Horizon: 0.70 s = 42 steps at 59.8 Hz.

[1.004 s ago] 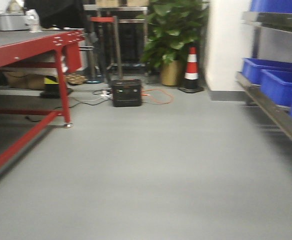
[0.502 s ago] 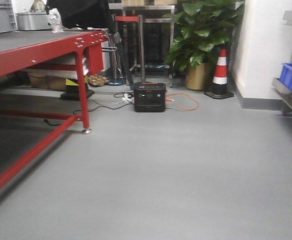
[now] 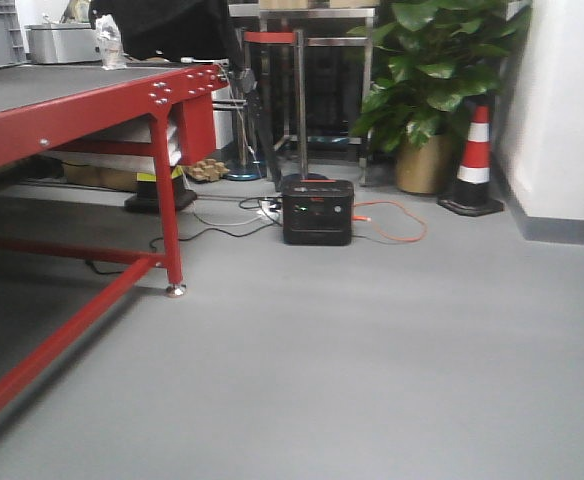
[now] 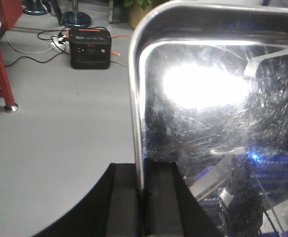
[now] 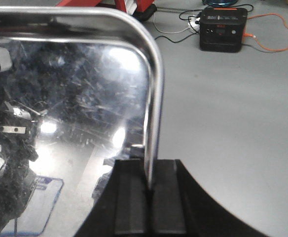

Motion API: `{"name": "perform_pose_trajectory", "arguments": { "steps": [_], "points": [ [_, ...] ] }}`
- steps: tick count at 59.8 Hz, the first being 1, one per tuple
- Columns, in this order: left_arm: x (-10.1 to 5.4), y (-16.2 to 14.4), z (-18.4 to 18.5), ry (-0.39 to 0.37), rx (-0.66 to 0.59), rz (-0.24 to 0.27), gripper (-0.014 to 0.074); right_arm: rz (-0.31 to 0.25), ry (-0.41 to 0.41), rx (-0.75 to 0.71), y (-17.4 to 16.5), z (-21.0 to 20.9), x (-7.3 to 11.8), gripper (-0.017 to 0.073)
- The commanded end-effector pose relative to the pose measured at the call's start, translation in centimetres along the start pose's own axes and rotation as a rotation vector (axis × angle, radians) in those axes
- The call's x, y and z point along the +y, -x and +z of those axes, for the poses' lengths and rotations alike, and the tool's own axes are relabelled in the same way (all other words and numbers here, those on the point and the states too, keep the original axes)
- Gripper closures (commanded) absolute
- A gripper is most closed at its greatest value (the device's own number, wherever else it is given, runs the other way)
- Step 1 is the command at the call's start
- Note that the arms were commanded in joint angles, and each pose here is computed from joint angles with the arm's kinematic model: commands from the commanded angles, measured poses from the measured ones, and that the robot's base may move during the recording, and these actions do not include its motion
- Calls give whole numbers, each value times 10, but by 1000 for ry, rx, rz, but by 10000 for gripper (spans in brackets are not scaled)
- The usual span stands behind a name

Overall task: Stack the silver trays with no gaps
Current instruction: 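Drive the base to the other shelf of blue bins holding the tray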

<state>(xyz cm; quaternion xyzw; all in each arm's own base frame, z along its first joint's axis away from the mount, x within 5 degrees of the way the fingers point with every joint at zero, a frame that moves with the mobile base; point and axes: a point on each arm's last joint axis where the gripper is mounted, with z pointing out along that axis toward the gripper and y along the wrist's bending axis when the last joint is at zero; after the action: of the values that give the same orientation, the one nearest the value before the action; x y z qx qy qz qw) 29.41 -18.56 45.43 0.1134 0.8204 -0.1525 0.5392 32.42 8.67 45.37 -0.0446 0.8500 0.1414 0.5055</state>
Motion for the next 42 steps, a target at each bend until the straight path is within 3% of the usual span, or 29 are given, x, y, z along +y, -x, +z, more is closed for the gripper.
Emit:
{"name": "perform_pose_trajectory", "arguments": {
  "steps": [1, 42],
  "points": [
    [-3, 9, -7, -28, -62, -4, 598, -14, 8, -59, 7, -8, 2, 639],
    [-3, 9, -6, -27, -60, -4, 598, -14, 9, -70, 8, -8, 2, 639]
  ]
}}
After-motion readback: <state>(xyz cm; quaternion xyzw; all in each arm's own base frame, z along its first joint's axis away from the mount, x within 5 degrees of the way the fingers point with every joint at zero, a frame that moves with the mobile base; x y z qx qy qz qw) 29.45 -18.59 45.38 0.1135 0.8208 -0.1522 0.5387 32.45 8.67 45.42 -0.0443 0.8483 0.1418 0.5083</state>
